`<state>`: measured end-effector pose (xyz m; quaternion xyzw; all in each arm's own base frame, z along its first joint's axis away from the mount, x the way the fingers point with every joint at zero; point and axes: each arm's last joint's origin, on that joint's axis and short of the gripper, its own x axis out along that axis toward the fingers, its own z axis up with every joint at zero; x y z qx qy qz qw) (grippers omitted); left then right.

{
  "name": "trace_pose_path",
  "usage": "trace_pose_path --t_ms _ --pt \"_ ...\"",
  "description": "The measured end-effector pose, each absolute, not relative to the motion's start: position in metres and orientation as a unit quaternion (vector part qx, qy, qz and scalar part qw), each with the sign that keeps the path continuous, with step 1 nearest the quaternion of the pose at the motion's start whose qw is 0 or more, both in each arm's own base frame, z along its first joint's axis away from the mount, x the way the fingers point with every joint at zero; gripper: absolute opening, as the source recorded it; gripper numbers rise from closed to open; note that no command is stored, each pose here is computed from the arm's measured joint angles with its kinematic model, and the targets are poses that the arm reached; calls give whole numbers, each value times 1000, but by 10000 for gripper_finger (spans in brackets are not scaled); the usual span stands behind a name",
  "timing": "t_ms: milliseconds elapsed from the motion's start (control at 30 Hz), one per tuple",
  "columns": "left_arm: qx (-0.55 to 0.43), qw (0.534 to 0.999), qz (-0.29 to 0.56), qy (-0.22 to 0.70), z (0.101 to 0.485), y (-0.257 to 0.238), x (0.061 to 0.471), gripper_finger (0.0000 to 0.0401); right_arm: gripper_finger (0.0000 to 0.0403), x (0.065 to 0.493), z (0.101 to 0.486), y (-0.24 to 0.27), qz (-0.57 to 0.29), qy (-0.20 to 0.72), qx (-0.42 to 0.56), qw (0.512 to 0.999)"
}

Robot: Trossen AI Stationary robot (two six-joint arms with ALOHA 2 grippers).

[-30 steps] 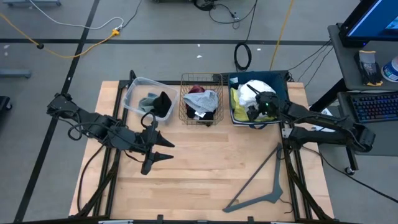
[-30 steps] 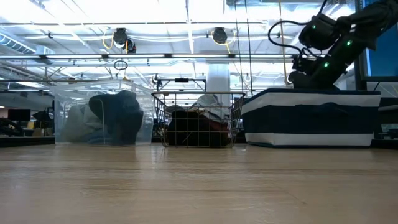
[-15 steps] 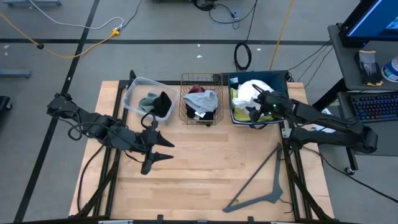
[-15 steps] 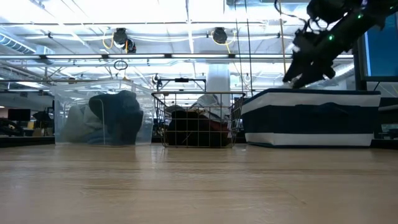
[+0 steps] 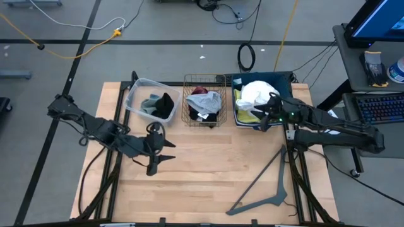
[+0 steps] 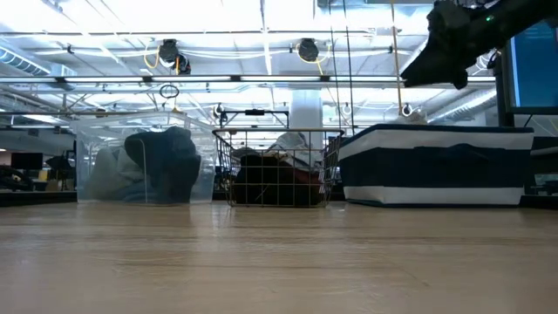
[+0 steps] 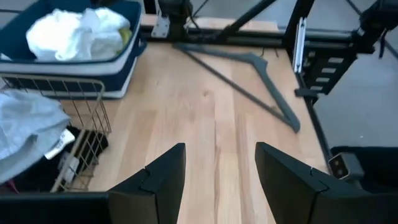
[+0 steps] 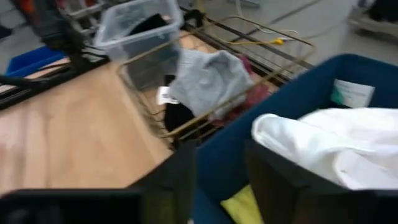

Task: Pick & Place Cloths
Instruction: Return to Home Position

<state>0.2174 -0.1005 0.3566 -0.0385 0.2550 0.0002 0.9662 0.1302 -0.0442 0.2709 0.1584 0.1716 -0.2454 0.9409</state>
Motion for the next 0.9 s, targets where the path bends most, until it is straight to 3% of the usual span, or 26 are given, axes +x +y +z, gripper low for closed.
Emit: trace_pose_path --t_ms 233,633,900 --pt "-56 971 1 230 326 -95 208 184 11 127 276 -26 -180 163 129 962" --pt "-93 987 -2 131 280 -62 153 93 1 121 283 3 -59 148 70 985" --pt "-106 990 3 98 242 -43 144 49 1 99 293 11 -3 98 13 995"
